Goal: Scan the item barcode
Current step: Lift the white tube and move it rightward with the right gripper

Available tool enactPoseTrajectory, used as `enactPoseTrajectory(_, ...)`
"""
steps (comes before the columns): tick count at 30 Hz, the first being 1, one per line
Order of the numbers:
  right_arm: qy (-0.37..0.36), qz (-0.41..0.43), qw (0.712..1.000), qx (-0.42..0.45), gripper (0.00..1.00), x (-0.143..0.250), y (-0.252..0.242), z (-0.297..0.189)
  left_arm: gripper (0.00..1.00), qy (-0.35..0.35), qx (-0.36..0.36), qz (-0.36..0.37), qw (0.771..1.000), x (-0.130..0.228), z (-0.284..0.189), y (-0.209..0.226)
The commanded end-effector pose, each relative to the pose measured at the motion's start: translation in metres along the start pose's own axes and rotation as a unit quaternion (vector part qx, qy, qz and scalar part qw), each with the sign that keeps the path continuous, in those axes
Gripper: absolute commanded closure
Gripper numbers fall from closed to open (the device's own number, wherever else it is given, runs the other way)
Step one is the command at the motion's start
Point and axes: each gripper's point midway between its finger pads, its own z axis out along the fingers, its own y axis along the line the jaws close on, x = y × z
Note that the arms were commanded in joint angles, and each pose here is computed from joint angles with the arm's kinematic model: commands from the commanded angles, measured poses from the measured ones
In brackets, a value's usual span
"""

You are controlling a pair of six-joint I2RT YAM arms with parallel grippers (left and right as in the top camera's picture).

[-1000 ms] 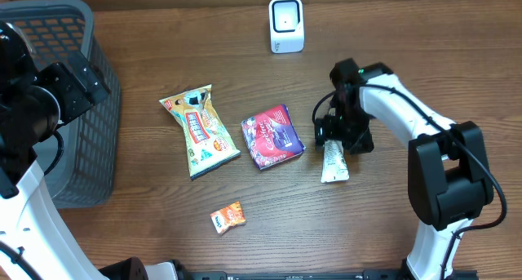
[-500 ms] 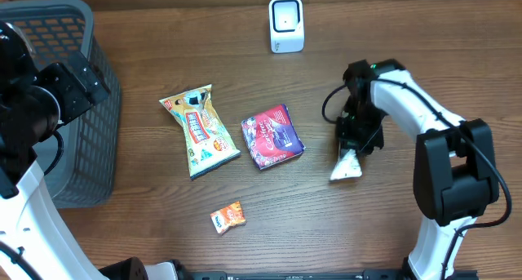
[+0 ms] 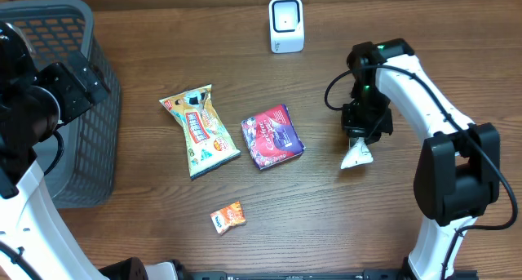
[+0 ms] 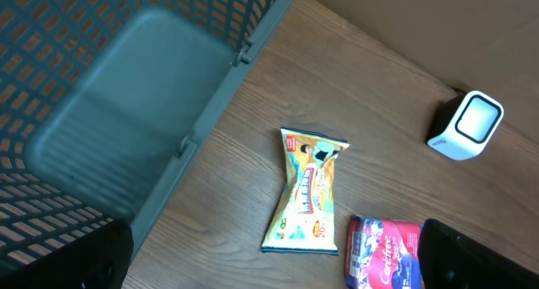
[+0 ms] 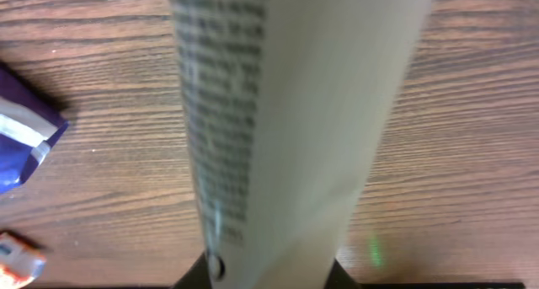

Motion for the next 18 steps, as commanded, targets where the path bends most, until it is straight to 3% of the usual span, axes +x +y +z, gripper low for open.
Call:
enactPoseTrajectory(1,-0.032,-0.032,0.999,0.016,0.66,-0.002,0.019,-0.006,0.0,-0.004,-0.006,-0.011,1.0,-0.001,-0.002,0.003)
enactPoseTrajectory(4,-0.056,-0.049,0.997,0.033,0.44,-0.008,0.025,-0.006,0.0,-0.004,-0.006,-0.011,1.0,-0.001,-0.002,0.003)
enactPoseTrajectory(6,-0.067,-0.05,0.996,0.032,0.39,-0.013,0.027,-0.006,0.0,-0.004,-0.006,-0.011,1.0,-0.001,-0.002,0.003)
enactPoseTrajectory(9,-0.078,-0.05,0.995,0.025,0.41,-0.019,0.03,-0.007,0.0,-0.004,-0.006,-0.011,1.0,-0.001,-0.002,0.003)
enactPoseTrajectory(12,-0.097,-0.046,0.994,0.002,0.54,-0.029,0.039,-0.007,0.0,-0.004,-0.006,-0.011,1.0,-0.001,-0.002,0.003)
enactPoseTrajectory(18,-0.111,-0.038,0.993,-0.01,0.57,-0.039,0.043,0.007,0.0,-0.004,-0.006,-0.011,1.0,-0.001,-0.002,0.003)
